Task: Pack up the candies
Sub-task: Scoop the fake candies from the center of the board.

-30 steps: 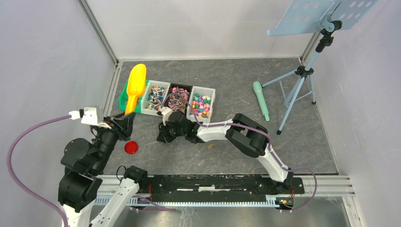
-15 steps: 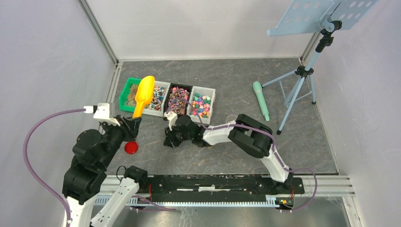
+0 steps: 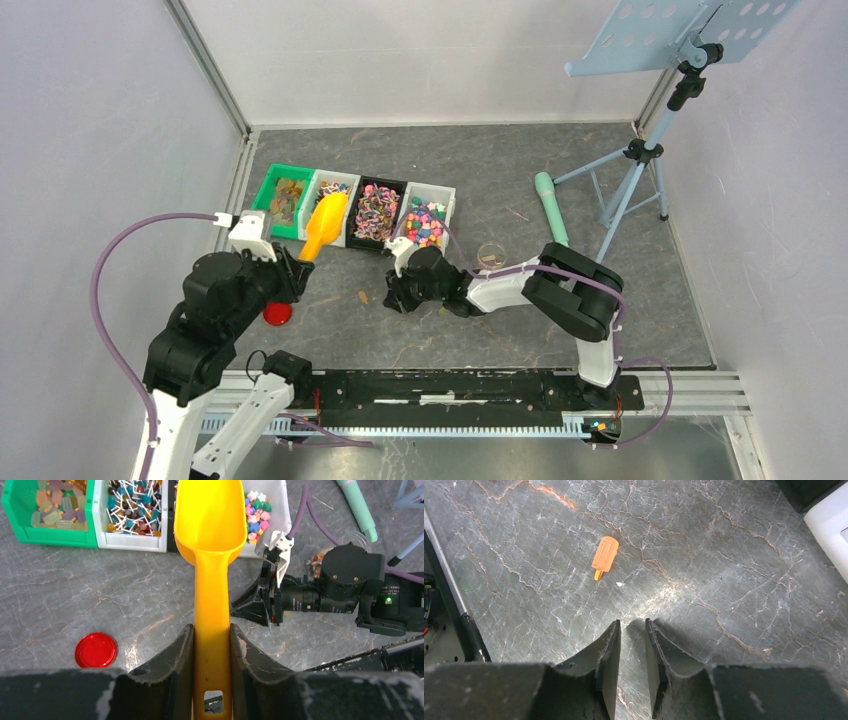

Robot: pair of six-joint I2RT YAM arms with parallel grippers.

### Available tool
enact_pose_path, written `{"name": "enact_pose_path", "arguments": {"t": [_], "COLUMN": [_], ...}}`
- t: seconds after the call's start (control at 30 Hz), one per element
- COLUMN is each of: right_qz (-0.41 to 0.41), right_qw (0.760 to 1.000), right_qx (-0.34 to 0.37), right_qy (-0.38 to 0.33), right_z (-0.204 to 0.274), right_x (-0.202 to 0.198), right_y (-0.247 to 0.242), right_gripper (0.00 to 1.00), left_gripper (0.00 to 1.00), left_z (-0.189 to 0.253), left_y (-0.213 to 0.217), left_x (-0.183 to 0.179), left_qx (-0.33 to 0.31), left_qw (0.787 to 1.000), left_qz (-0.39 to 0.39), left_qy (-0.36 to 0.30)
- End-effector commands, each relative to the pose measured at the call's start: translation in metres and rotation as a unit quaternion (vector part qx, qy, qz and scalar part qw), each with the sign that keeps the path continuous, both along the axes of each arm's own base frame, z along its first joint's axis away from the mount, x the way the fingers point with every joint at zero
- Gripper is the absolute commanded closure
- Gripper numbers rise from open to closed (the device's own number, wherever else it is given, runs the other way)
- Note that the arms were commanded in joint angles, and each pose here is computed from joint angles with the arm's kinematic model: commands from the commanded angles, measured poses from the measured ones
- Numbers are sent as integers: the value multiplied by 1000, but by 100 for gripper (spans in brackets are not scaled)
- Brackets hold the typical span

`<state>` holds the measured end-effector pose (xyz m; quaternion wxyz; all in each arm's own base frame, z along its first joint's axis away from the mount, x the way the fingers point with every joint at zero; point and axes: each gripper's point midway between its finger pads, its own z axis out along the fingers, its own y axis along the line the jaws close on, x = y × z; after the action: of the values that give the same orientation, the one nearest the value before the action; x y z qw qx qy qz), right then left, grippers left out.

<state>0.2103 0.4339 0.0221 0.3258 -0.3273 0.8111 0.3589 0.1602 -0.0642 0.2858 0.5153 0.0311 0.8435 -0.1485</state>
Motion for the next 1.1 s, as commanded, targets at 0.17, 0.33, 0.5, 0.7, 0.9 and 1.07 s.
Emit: {"name": "enact_pose_path", "arguments": {"t": [0.17,0.33,0.5,0.7,0.9,1.07], "right_qz": [6,-5,9,21,34,34], "right_qw": [999,998,999,999,999,999], "right_qx": [45,-6,0,18,16,-23], "right_qy": [-28,-60,-46,-16,-1,-29], "right_z": [38,28,27,13,2,-6], "right_x": [21,36,29,20,10,8], "right_y": [50,64,79,87,82,55], "right_gripper": [52,51,61,65,66,72], "left_gripper": [98,98,98,97,97,96], "left_z": [36,47,88,88,68,41], "left_y": [9,9,11,18,18,13], "left_x": [-6,-8,-21,-19,-15,-12], "left_qx": [-16,-27,-47,-31,-24,-16], "left_qw": [998,996,992,991,994,998], "left_qz": [16,18,13,26,30,24], "left_qy": [-66,-81,-116,-127,-106,-57]}}
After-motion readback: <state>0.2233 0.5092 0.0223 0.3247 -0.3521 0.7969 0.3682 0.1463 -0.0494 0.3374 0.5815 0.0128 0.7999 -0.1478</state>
